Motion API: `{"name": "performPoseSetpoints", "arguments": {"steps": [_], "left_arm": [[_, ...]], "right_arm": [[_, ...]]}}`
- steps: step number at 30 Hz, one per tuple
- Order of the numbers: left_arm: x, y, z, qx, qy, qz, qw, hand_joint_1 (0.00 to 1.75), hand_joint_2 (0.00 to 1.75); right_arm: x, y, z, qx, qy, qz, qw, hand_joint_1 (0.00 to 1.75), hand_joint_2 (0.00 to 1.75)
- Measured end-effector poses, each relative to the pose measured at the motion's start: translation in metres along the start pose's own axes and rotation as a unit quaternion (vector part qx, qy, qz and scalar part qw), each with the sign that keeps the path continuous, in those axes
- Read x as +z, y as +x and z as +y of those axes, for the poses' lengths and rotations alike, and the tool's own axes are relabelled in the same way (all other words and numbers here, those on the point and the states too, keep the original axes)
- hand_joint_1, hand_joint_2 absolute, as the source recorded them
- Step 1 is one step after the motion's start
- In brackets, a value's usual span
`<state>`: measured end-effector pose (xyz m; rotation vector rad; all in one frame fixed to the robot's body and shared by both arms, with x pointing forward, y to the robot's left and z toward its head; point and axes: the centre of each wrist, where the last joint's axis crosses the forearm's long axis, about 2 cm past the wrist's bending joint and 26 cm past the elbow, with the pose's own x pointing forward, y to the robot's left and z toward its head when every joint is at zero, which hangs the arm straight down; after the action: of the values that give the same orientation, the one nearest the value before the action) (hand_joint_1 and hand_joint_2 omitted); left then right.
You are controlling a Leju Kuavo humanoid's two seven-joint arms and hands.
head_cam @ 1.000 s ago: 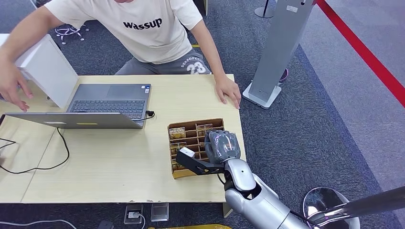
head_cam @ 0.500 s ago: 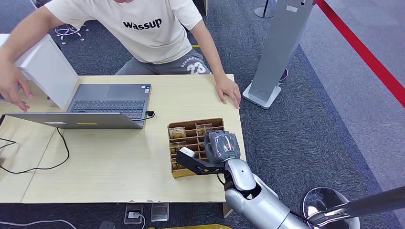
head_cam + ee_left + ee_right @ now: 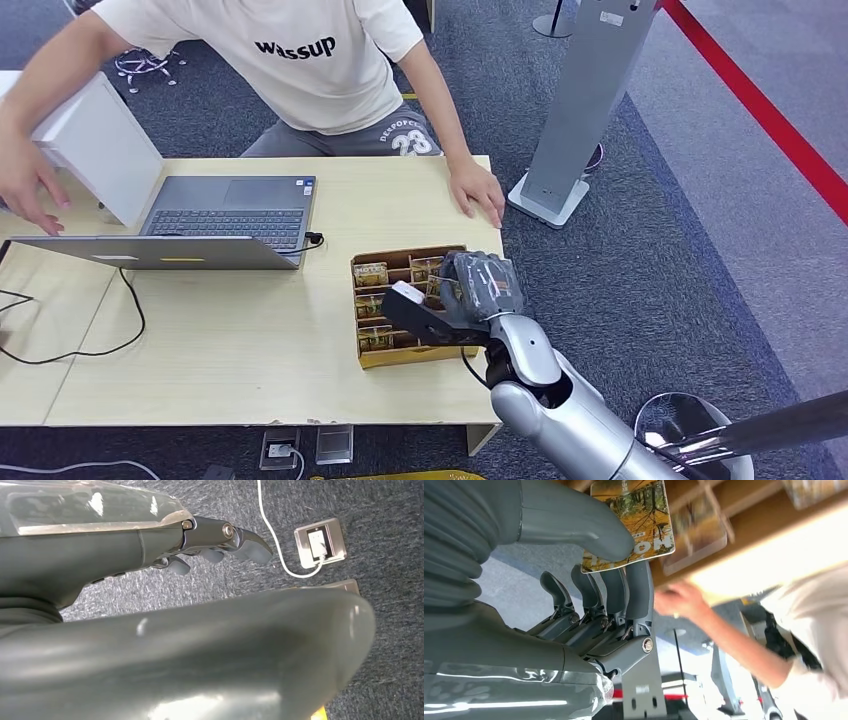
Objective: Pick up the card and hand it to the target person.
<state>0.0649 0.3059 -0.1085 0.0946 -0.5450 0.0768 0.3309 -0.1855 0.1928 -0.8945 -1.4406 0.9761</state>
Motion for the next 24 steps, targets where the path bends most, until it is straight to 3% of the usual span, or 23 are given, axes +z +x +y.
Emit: {"name": "performPoseSetpoints", "arguments": {"steps": [6, 12, 18, 24], "left_arm": [[0.001, -0.002, 0.001, 0.006, 0.004, 0.003, 1.000, 0.00, 0.00], [0.001, -0.002, 0.001, 0.009, 0.005, 0.003, 1.000, 0.00, 0.00], [0.001, -0.001, 0.001, 0.009, 0.003, -0.002, 1.000, 0.00, 0.00], [0.000, 0.000, -0.001, 0.011, 0.000, -0.005, 1.000, 0.00, 0.00]], "right_arm": [[0.003, 0.007, -0.043, -0.023, -0.069, -0.042, 0.996, 1.45, 1.75], [0.004, 0.022, -0.073, -0.058, -0.137, -0.123, 0.981, 1.45, 1.75], [-0.008, 0.030, -0.083, -0.070, -0.199, -0.195, 0.958, 1.45, 1.75], [-0.027, 0.032, -0.071, -0.066, -0.251, -0.229, 0.938, 1.45, 1.75]]}}
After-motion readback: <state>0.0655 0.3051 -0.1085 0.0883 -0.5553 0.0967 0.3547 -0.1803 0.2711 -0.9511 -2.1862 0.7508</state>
